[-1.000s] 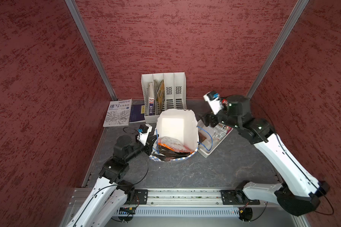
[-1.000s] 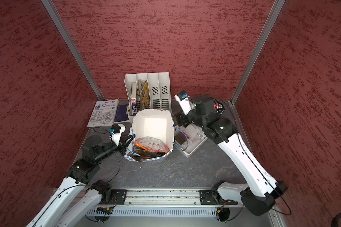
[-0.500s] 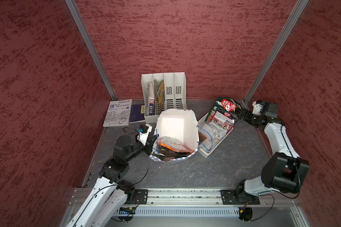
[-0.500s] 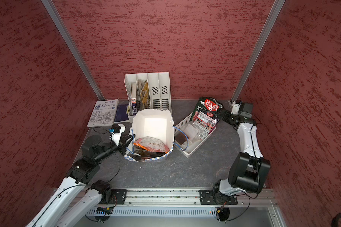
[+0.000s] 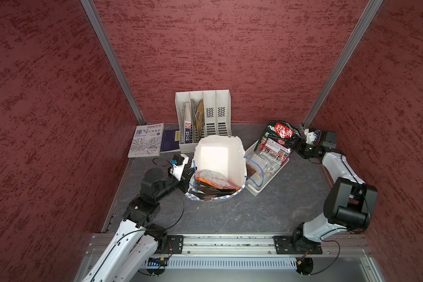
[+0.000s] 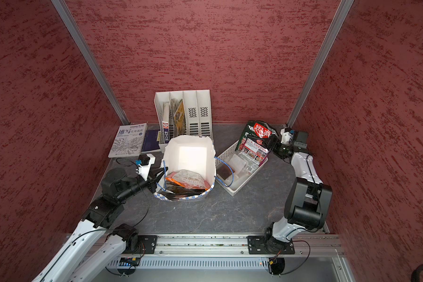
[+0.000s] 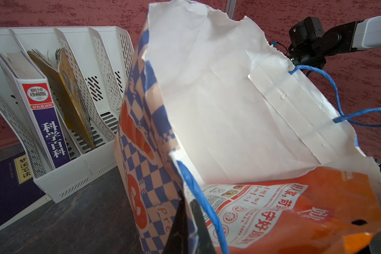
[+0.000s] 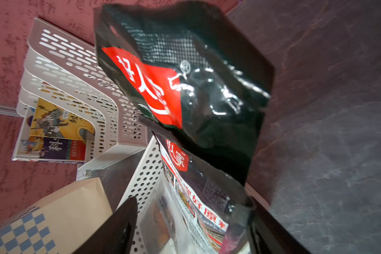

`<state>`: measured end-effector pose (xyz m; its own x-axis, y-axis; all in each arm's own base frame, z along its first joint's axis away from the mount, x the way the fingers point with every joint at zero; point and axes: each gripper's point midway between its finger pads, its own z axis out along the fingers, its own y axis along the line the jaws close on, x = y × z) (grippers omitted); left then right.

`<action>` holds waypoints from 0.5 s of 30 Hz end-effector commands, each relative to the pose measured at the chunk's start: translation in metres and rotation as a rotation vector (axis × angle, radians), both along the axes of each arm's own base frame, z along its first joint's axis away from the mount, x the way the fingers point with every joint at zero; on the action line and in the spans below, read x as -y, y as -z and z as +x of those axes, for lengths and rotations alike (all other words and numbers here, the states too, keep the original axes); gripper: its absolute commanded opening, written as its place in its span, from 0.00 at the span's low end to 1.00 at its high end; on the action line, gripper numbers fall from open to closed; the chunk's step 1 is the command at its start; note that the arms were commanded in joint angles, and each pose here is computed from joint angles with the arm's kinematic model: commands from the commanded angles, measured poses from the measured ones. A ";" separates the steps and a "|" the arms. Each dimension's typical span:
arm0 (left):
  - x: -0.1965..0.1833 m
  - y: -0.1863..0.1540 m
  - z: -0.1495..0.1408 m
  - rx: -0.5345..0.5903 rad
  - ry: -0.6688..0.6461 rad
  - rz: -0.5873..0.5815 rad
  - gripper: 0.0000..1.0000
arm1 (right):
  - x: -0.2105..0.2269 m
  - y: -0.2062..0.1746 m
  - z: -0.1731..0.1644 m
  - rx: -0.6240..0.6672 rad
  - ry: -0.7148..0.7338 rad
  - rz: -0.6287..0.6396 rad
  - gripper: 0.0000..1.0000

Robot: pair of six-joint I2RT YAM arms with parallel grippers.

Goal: Place the condiment packets inside the bag
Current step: Pick up the condiment packet from the storage box.

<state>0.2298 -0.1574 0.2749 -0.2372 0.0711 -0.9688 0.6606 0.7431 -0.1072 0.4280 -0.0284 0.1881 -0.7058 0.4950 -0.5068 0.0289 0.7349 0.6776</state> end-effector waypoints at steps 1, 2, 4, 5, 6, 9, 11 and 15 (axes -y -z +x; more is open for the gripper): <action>0.003 -0.009 -0.002 0.048 0.022 -0.004 0.00 | -0.022 -0.021 -0.013 0.061 -0.092 0.098 0.77; 0.003 -0.008 -0.002 0.046 0.021 -0.004 0.00 | -0.025 -0.026 -0.018 0.073 -0.101 0.104 0.77; 0.003 -0.008 -0.002 0.046 0.023 -0.004 0.00 | -0.033 -0.035 -0.027 0.095 -0.133 0.124 0.76; 0.003 -0.008 -0.001 0.046 0.024 -0.004 0.00 | -0.038 -0.038 -0.031 0.100 -0.147 0.128 0.76; 0.003 -0.008 -0.001 0.045 0.024 -0.004 0.00 | -0.042 -0.038 -0.034 0.098 -0.163 0.134 0.76; 0.004 -0.008 -0.001 0.043 0.027 -0.004 0.00 | -0.059 -0.044 -0.045 0.098 -0.217 0.122 0.75; 0.004 -0.008 -0.002 0.044 0.027 -0.006 0.00 | -0.073 -0.042 -0.050 0.088 -0.259 0.120 0.75; 0.003 -0.008 -0.002 0.045 0.026 -0.005 0.00 | -0.102 -0.035 -0.056 0.095 -0.347 0.111 0.75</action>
<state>0.2300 -0.1574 0.2751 -0.2369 0.0709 -0.9689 0.6603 0.7433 -0.1070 0.3845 0.0484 0.2275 -0.7648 0.3604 -0.5341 -0.2110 0.6431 0.7361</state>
